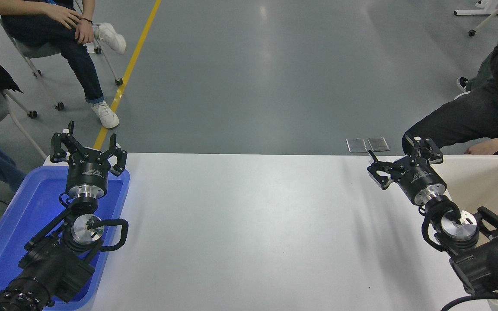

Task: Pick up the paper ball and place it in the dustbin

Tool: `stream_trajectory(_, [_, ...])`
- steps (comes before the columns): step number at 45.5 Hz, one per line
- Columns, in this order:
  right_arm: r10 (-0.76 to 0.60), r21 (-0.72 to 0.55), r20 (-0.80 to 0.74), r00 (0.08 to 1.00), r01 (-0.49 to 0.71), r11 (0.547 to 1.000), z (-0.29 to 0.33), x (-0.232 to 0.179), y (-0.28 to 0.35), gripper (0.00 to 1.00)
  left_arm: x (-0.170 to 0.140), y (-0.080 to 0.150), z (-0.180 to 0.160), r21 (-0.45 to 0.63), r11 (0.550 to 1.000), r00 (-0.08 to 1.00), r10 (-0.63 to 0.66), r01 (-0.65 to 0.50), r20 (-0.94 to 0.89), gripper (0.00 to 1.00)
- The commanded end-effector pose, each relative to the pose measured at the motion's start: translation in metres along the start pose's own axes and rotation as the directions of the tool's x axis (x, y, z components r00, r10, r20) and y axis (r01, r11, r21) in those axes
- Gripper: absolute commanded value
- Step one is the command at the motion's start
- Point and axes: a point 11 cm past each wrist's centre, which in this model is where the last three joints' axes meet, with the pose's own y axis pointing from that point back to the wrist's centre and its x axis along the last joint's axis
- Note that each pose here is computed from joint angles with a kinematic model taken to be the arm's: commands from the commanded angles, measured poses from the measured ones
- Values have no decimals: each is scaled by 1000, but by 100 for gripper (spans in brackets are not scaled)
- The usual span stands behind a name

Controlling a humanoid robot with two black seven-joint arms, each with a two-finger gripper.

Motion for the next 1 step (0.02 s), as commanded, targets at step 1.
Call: stream_trajectory(1, [16,3,2,1000,-16,1000,0,8,4,100,0,0,0,0,1000,1000,0,0,0,99])
